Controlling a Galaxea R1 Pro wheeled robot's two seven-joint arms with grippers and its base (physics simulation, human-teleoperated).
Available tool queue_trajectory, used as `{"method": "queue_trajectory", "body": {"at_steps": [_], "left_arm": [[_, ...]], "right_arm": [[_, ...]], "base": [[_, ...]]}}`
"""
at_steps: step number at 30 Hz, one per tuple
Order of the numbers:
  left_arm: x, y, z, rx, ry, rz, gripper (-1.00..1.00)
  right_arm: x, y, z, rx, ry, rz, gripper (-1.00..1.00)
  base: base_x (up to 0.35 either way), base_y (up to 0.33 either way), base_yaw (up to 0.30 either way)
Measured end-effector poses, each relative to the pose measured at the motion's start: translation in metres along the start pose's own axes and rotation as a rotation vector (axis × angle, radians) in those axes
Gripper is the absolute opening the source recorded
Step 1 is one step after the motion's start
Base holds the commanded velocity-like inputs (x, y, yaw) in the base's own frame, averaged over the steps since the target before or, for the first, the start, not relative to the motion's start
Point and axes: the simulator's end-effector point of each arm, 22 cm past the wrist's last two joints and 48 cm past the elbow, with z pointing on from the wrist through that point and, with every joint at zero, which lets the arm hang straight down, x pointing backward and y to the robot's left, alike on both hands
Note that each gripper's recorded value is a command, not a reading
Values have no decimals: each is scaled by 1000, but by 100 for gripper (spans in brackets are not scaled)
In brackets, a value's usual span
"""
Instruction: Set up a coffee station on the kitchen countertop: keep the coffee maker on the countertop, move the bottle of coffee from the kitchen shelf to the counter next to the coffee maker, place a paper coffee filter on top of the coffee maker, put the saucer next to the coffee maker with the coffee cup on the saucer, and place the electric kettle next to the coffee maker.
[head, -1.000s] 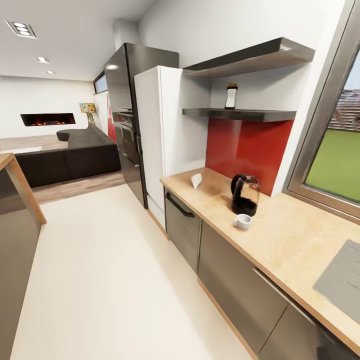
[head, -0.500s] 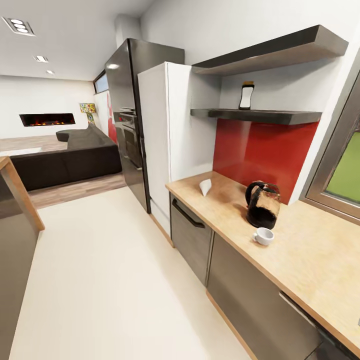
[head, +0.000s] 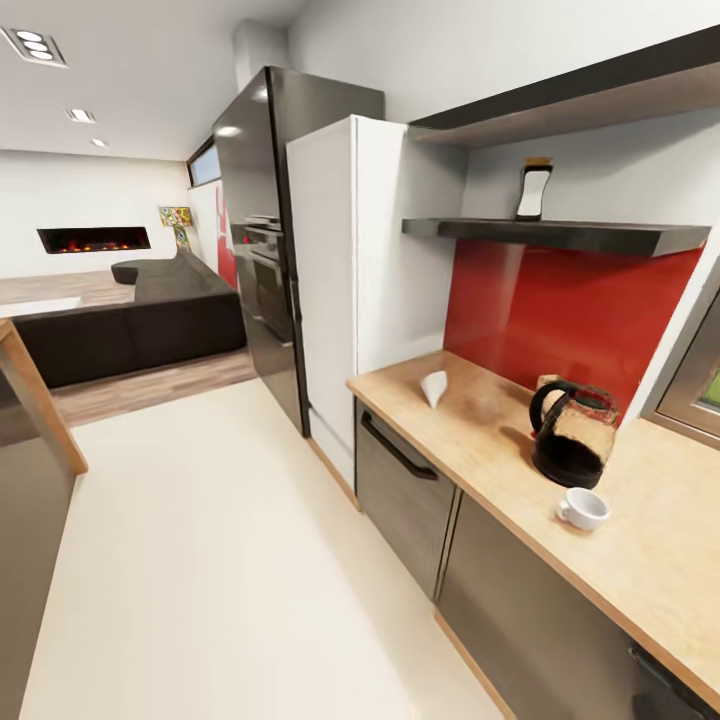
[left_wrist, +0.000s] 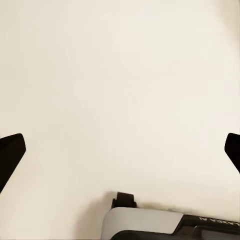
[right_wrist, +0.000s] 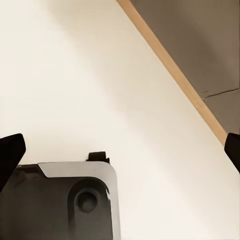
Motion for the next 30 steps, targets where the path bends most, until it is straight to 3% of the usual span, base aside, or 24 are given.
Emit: {"method": "queue_trajectory", "body": {"at_steps": [30], "left_arm": [[0,0,0,0,0,0,100]], "right_arm": [[-1,-1,0,2,0,6,100]], "base": [[287,229,0]]}}
